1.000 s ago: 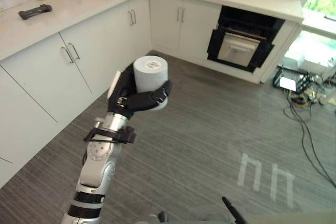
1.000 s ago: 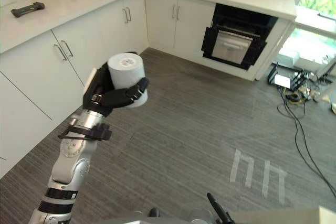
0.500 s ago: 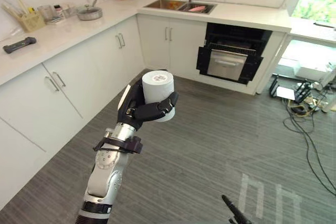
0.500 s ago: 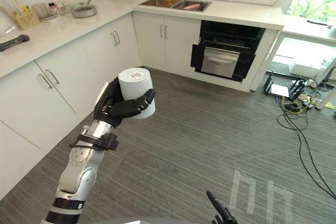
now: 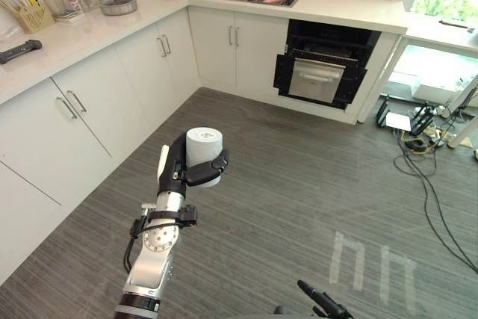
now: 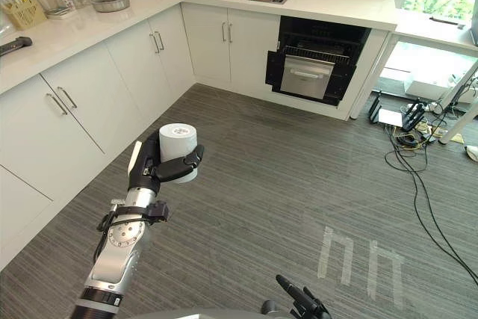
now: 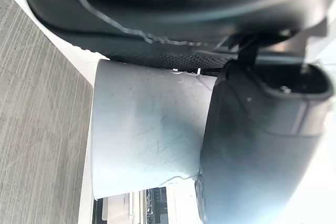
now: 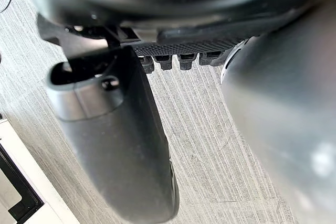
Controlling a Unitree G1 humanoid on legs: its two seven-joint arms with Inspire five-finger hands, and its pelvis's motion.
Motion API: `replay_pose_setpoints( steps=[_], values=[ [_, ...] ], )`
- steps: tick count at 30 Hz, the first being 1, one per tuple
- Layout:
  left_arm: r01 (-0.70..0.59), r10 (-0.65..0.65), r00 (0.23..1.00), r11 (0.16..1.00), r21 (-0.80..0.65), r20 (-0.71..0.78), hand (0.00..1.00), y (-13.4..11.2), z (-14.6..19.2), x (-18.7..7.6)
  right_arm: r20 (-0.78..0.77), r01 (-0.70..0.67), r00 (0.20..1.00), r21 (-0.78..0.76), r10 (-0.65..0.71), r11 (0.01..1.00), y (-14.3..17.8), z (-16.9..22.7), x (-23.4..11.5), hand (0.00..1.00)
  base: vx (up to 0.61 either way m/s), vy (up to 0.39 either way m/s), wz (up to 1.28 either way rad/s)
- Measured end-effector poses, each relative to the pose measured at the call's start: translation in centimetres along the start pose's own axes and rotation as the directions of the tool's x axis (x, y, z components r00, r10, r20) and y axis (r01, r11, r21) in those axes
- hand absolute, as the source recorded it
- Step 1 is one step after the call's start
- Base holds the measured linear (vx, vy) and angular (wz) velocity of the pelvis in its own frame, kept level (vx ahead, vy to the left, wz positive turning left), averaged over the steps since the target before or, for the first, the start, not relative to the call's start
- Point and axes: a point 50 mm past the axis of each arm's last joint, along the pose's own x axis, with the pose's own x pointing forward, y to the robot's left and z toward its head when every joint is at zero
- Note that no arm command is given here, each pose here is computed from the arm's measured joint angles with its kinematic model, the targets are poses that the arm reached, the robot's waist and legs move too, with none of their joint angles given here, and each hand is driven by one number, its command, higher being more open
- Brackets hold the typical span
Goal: Walk over to the sink, pick up the cup, carry it to the dishwasher, place the cup inside the dishwasher, then close the dishwasher door
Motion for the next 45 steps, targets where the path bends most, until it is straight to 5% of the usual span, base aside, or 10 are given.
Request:
replay_pose_setpoints(
  steps=[4,10,16,24,31,37,45],
  values=[
    [-0.007,0.005,0.999,0.999,-0.050,-0.038,0.00,-0.3,-0.8,-0.7,-0.005,-0.003,1.000,0.006,0.003,1.000,0.2,-0.2,0.0,1.00,0.00,0.000,0.11],
    [-0.061,-0.035,0.969,0.927,-0.371,-0.246,0.00,-2.8,-4.6,-3.2,0.019,0.000,1.000,0.047,0.000,0.999,0.1,-0.3,-0.2,1.00,-0.06,0.046,0.20],
    [-0.095,-0.154,0.900,0.844,-0.527,-0.408,0.00,-4.3,-7.8,-6.1,0.107,0.046,0.992,0.229,-0.072,0.972,-0.3,-1.0,-0.7,1.00,0.01,0.090,0.28],
    [0.101,-0.292,0.923,0.811,-0.577,-0.250,0.00,-6.6,-4.4,-3.5,0.115,0.164,0.975,0.207,-0.190,0.965,-0.8,-2.3,-1.4,1.00,0.34,-0.086,0.33],
    [0.188,-0.354,0.917,0.793,-0.579,-0.187,0.00,-7.7,-3.3,-3.7,0.323,0.122,0.938,0.037,-0.128,0.992,1.7,1.2,-1.3,1.00,0.34,-0.207,0.10],
    [0.036,-0.235,0.939,0.795,-0.606,-0.252,0.00,-5.9,-4.8,-5.2,0.516,0.083,0.856,-0.104,-0.018,0.991,5.4,5.7,-1.9,1.00,0.41,-0.175,-0.16],
    [-0.018,-0.157,0.950,0.836,-0.548,-0.271,0.00,-3.8,-4.6,-6.3,0.746,-0.056,0.615,-0.281,0.255,0.958,11.2,14.5,-4.2,1.00,0.49,0.049,-0.71]
  ],
)
